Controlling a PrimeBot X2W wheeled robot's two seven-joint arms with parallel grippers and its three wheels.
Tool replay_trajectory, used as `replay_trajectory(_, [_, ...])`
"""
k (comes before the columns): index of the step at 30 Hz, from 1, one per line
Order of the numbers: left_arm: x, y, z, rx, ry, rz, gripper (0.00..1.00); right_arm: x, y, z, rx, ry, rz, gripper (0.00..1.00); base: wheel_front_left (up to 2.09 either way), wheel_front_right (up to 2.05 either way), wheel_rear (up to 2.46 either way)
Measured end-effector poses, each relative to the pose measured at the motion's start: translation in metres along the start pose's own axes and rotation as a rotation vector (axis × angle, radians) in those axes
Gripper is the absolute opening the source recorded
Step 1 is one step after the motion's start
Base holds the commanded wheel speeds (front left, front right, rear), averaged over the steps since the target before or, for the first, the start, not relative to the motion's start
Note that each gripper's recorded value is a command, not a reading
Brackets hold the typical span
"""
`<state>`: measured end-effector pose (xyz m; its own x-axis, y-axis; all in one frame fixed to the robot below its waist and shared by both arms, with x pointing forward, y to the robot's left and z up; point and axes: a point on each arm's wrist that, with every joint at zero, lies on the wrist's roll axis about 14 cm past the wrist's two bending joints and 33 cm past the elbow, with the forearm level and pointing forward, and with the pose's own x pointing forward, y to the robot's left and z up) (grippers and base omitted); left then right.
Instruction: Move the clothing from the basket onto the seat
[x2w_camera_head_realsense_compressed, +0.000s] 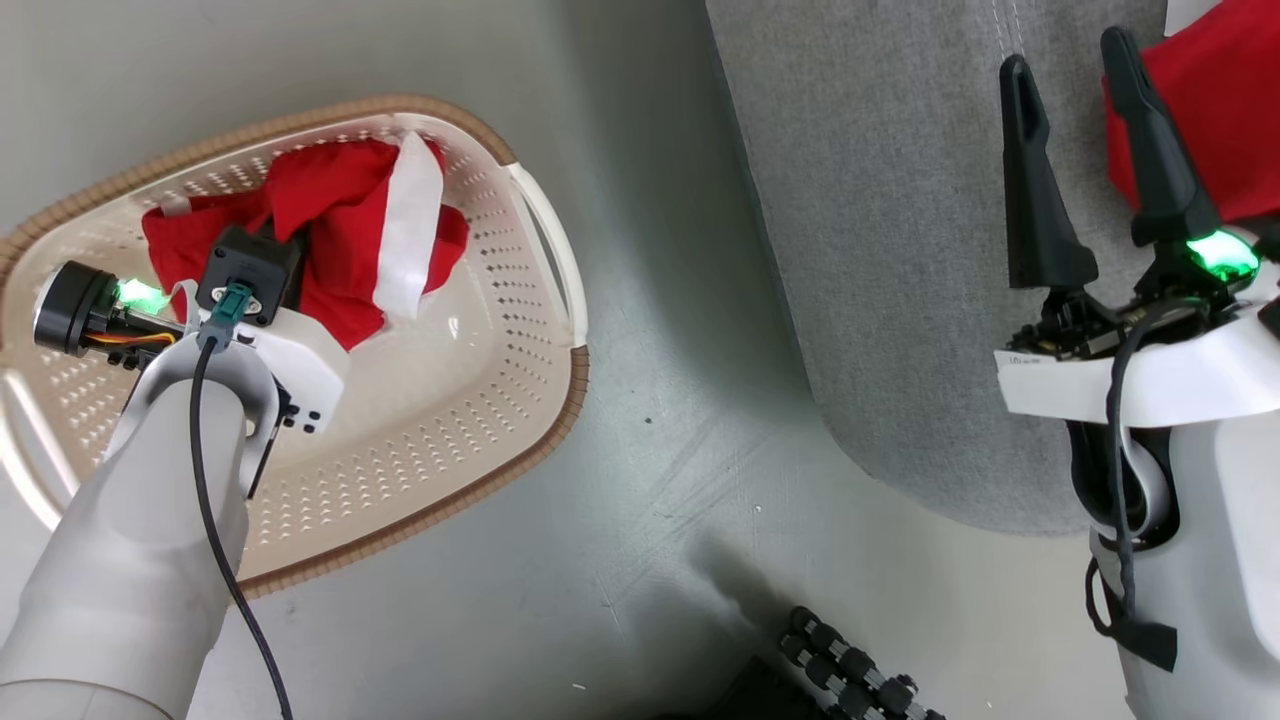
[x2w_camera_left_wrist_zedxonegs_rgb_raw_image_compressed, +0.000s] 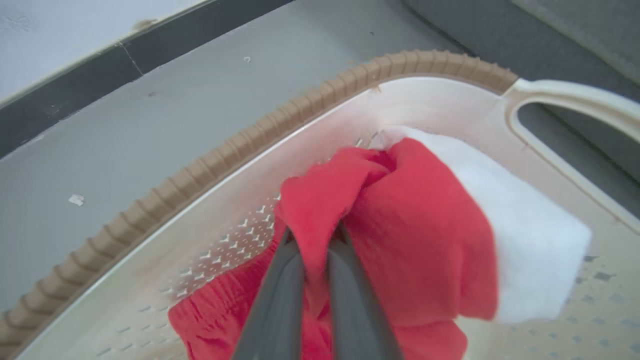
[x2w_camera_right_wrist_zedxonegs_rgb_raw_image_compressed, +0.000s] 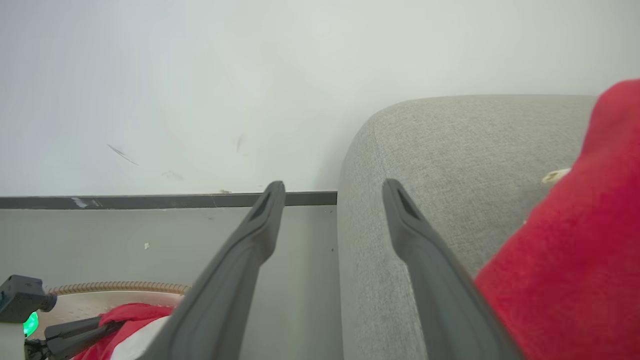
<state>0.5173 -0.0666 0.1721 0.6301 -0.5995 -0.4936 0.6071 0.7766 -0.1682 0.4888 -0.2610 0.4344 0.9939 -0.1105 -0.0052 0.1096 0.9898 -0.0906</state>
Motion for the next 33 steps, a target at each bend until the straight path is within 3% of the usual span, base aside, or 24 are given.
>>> replay_trajectory(15, [-0.042, 0.040, 0.119, -0.048, -0.338, 0.157, 0.00, 0.011, 0.014, 0.027, 0.008, -0.076, 0.040, 1.00, 0.00, 0.00, 0.00])
replay_trajectory(33, [-0.146, 0.066, 0.200, 0.080, -0.530, 0.265, 0.00, 0.001, 0.037, 0.070, 0.005, -0.151, 0.106, 1.00, 0.00, 0.00, 0.00])
